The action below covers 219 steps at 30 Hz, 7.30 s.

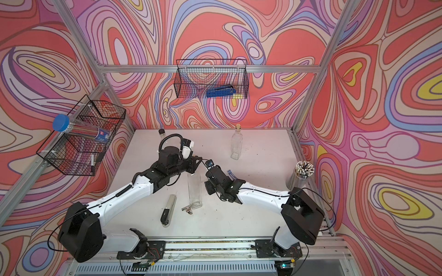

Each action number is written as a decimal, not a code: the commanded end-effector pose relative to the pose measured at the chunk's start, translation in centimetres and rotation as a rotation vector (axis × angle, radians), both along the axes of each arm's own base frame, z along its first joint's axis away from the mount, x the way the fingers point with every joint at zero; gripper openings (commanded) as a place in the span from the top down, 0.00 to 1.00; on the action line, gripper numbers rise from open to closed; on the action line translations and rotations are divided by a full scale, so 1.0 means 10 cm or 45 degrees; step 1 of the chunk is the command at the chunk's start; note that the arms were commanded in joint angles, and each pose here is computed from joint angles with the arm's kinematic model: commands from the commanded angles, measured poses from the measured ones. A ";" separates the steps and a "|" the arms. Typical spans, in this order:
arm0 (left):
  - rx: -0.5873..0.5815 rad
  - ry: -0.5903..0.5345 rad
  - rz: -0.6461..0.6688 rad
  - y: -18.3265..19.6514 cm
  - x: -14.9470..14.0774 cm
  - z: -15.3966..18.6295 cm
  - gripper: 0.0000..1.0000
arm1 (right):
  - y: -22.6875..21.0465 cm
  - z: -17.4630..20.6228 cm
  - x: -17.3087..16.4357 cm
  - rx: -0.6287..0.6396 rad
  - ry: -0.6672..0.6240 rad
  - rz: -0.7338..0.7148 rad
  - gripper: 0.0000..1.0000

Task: Remove the label from the bottle
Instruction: Tear open the label from the bottle, then place the bottle at the center of the board, then place the label at the center of the board, then pick up the bottle from the center of the board.

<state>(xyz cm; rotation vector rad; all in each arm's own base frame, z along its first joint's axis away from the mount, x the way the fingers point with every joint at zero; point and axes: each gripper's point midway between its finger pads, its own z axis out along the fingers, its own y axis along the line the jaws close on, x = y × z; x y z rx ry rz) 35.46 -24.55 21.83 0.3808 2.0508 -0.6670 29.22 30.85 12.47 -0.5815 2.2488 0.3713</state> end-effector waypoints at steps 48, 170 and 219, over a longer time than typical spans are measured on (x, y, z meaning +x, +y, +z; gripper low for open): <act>-0.096 -0.144 -0.055 -0.04 -0.09 0.51 1.00 | -0.44 -0.14 0.79 -0.026 0.005 -0.224 0.96; -0.071 -0.297 0.432 0.77 -0.58 1.34 0.25 | 0.23 1.91 0.09 0.412 -0.263 0.263 0.04; -0.059 -0.192 0.463 1.06 -0.71 1.07 0.16 | 0.32 1.79 1.07 0.141 -0.384 -0.006 1.00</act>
